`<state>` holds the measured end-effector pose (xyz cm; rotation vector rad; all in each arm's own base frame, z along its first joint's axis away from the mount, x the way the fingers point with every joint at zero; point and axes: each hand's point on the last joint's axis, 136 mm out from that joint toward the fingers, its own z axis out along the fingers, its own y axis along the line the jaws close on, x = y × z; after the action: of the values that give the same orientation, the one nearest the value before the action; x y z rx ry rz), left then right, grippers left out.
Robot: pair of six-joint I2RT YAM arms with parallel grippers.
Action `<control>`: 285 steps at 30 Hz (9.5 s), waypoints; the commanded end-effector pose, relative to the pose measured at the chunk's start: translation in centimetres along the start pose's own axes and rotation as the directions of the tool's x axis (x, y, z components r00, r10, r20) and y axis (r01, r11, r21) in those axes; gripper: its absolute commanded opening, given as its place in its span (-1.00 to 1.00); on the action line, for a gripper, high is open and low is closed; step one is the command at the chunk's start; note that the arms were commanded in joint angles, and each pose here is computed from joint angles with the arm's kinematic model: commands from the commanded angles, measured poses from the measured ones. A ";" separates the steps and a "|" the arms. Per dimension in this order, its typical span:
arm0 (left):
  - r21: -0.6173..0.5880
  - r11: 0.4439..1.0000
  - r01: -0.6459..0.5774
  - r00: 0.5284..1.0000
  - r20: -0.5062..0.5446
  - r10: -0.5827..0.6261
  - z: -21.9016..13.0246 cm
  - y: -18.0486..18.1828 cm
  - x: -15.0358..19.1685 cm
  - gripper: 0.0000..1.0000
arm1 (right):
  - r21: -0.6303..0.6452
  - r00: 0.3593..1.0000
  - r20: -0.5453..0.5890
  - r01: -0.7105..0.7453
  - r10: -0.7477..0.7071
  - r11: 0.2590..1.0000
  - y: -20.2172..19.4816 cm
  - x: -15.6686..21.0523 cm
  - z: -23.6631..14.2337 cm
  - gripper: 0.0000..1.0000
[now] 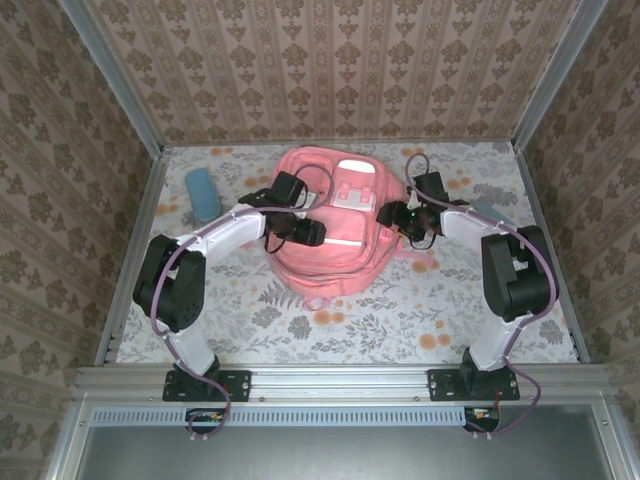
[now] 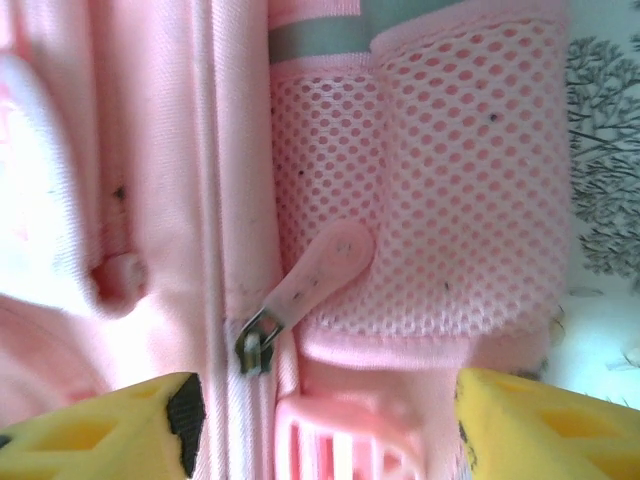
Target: Pack the student bag
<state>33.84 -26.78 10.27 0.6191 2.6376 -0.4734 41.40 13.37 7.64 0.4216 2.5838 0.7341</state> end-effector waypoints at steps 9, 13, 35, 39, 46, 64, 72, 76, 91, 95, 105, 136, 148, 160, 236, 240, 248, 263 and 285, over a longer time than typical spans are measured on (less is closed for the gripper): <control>-0.123 0.940 -0.318 0.948 -0.029 0.317 -2.7 -7.1 -0.2 0.43 | 0.116 0.987 0.149 0.042 -0.060 0.992 -2.3 -0.1 -6.3 0.92; -0.149 0.914 -0.378 0.926 -0.052 0.375 -1.6 -8.9 0.1 0.41 | 0.119 0.984 0.172 0.028 -0.049 0.992 -2.6 -0.7 -7.0 0.99; -0.339 0.768 -0.543 0.840 -0.214 0.499 3.5 -9.2 0.5 0.41 | 0.089 0.987 0.159 -0.005 -0.009 0.996 -2.8 -0.5 -6.6 0.97; -0.347 0.755 -0.557 0.831 -0.218 0.512 3.5 -9.2 0.4 0.27 | 0.088 0.987 0.163 -0.003 -0.011 0.996 -2.7 -0.7 -6.7 0.97; -0.364 0.753 -0.549 0.830 -0.134 0.541 1.1 -9.7 -1.0 -0.51 | -0.008 0.989 0.129 0.072 -0.070 0.997 -0.7 -0.7 -6.2 0.90; -0.455 0.777 -0.436 0.840 0.104 0.533 -5.9 -7.8 -3.4 -0.89 | -0.379 0.977 0.037 0.210 -0.212 0.901 6.8 -3.3 -2.7 0.66; -0.452 0.792 -0.410 0.847 0.134 0.515 -6.3 -7.5 -3.8 -0.91 | -0.450 0.965 -0.045 0.211 -0.258 0.868 7.1 -2.2 -0.8 0.77; -0.453 0.794 -0.405 0.846 0.143 0.513 -6.4 -7.5 -4.0 -0.92 | -0.498 0.945 -0.087 0.232 -0.314 0.835 7.6 -1.1 -0.3 0.85; -0.487 0.773 -0.406 0.853 0.101 0.511 -5.2 -6.4 -3.9 -0.92 | -0.529 0.919 -0.095 0.280 -0.384 0.801 8.3 1.8 -3.0 0.69; -0.489 0.770 -0.409 0.852 0.096 0.514 -5.1 -6.3 -3.8 -0.93 | -0.506 0.917 -0.078 0.302 -0.392 0.808 7.9 2.2 -3.7 0.52; -0.471 0.782 -0.408 0.855 0.102 0.508 -5.0 -6.4 -3.5 -0.93 | -0.408 0.927 -0.094 0.298 -0.364 0.863 6.1 1.3 -1.7 0.03; -0.437 0.820 -0.370 0.878 0.123 0.462 -4.1 -6.6 -3.8 -0.94 | -0.419 0.943 -0.096 0.251 -0.318 0.873 7.6 1.7 -3.9 -0.89; -0.376 0.888 -0.266 0.905 0.219 0.364 -3.4 -8.0 -5.6 -0.95 | -0.482 0.957 -0.199 0.093 -0.212 0.871 10.0 9.4 -5.7 -0.86; -0.024 0.966 -0.259 0.934 0.247 0.256 -4.7 -11.1 -4.9 -0.19 | -0.431 0.990 -0.116 0.028 -0.086 0.902 8.5 7.4 -6.2 -0.90; -0.149 0.891 -0.429 0.801 0.394 0.451 -4.9 -8.0 -6.2 -1.00 | -0.445 0.985 -0.067 -0.174 0.160 0.879 9.9 5.0 -9.5 0.01; -0.144 0.892 -0.429 0.800 0.398 0.449 -5.0 -8.1 -6.1 -1.00 | -0.427 0.983 -0.061 -0.184 0.174 0.885 10.0 4.2 -9.0 -0.05; -0.131 0.890 -0.436 0.794 0.411 0.449 -5.3 -8.5 -6.1 -1.00 | -0.361 0.974 -0.096 -0.227 0.206 0.905 9.2 3.5 -6.4 -0.09; -0.062 0.913 -0.404 0.817 0.425 0.391 -6.5 -8.9 -4.7 -0.76 | -0.479 0.971 -0.167 -0.234 0.173 0.846 11.7 3.1 -5.2 -0.31; 0.313 0.947 0.066 0.982 0.148 -0.118 -5.6 -10.7 2.3 0.00 | -0.606 0.984 -0.147 -0.171 0.102 0.777 16.7 3.7 -7.4 -0.68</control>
<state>25.30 -32.02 16.84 0.5733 2.4367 -0.8726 37.26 24.15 17.39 0.5018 2.3395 1.5409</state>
